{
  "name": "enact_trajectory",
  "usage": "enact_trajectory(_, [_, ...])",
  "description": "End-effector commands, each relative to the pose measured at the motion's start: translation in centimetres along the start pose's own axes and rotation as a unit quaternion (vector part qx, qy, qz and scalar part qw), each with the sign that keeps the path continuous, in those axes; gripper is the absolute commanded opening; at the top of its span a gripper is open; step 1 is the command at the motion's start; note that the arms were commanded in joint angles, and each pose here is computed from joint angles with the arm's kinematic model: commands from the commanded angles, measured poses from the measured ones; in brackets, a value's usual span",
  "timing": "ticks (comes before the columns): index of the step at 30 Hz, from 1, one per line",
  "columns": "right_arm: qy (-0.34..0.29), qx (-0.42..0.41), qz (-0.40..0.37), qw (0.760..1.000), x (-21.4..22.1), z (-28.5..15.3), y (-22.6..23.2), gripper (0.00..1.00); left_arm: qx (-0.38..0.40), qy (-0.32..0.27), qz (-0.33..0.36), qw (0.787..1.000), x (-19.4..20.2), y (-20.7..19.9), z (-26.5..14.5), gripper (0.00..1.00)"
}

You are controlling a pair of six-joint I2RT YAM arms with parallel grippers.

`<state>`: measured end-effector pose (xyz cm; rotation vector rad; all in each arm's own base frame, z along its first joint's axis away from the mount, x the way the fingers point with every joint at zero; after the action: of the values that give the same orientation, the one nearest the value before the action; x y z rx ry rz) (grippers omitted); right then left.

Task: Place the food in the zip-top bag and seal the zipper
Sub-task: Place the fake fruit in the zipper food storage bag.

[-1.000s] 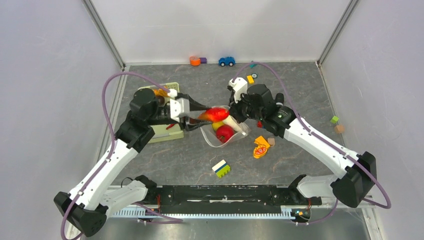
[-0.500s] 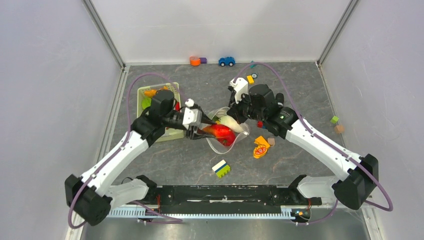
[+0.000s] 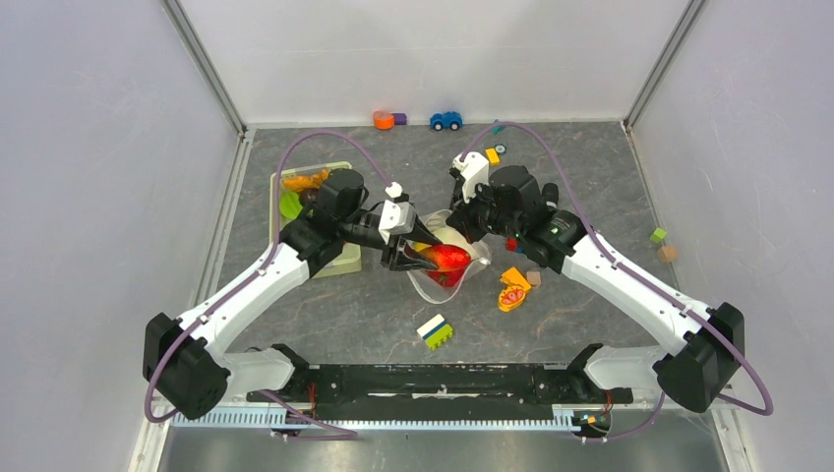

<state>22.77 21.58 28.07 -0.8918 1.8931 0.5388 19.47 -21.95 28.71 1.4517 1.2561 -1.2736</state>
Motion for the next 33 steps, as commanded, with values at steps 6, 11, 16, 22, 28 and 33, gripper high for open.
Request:
enact_trajectory(6, [-0.037,0.01,-0.003,0.999,-1.1,-0.4,-0.1,0.0,-0.088,0.07,0.041,0.993,1.3,1.9,-0.8,0.14])
enact_trajectory(11, [-0.037,0.008,-0.004,0.999,-1.1,-0.4,0.0,0.0,-0.106,0.099,0.016,0.989,1.4,2.8,-0.8,0.27])
enact_trajectory(16, [-0.039,0.007,-0.004,0.999,-1.2,-0.4,0.0,0.0,-0.104,0.099,0.009,0.99,1.3,2.8,-0.8,0.95])
enact_trajectory(22, [-0.038,0.008,-0.004,0.999,-1.1,-0.5,0.0,0.0,-0.133,0.09,0.016,0.987,-0.1,2.4,-1.4,1.0])
enact_trajectory(28, [-0.037,0.01,-0.002,0.999,-1.1,-0.4,0.0,0.0,-0.262,0.007,0.01,0.965,-3.1,2.3,-2.9,1.0])
enact_trajectory(33, [-0.038,0.014,0.0,0.999,-1.1,-0.5,-0.1,0.0,-0.461,-0.119,-0.033,0.879,-6.4,3.0,-5.8,1.0])
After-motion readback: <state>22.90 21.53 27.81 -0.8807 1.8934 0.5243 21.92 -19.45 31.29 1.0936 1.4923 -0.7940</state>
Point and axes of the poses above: each gripper's point midway between its finger pads, its own z axis out along the fingers, its own y axis along the line the jaws close on, x = y × z, the point moved 9 cm from there along -z, back along the fingers, and after that the axes turned 7 degrees about -z, right-handed, at the moved point
